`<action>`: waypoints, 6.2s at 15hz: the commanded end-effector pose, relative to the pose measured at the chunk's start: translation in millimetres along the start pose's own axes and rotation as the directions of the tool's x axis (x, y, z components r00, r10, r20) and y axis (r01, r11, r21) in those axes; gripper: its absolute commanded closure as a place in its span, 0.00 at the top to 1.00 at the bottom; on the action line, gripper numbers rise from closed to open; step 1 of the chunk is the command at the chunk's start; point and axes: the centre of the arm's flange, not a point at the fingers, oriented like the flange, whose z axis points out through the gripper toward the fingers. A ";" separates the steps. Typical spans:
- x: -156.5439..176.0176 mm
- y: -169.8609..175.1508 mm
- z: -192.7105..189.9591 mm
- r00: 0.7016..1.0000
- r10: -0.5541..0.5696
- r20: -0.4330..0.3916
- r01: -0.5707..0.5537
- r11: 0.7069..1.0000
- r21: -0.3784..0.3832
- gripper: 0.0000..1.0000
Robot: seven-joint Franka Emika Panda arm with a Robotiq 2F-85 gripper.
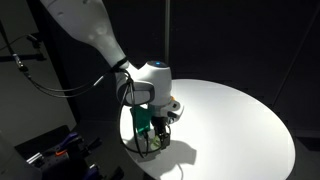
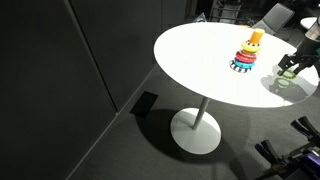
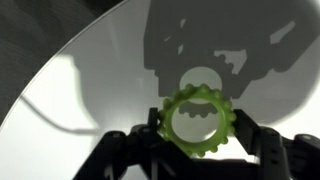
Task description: Put the yellow ring on the orange stand
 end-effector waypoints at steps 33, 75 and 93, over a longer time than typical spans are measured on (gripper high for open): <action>95.6 -113.7 -196.2 0.998 -0.006 -0.067 0.019 0.980 0.200 0.49; 112.4 -131.4 -171.0 0.999 0.027 0.030 -0.029 0.996 0.081 1.00; 110.7 -116.9 -185.7 0.998 0.055 -0.014 -0.052 0.988 0.147 1.00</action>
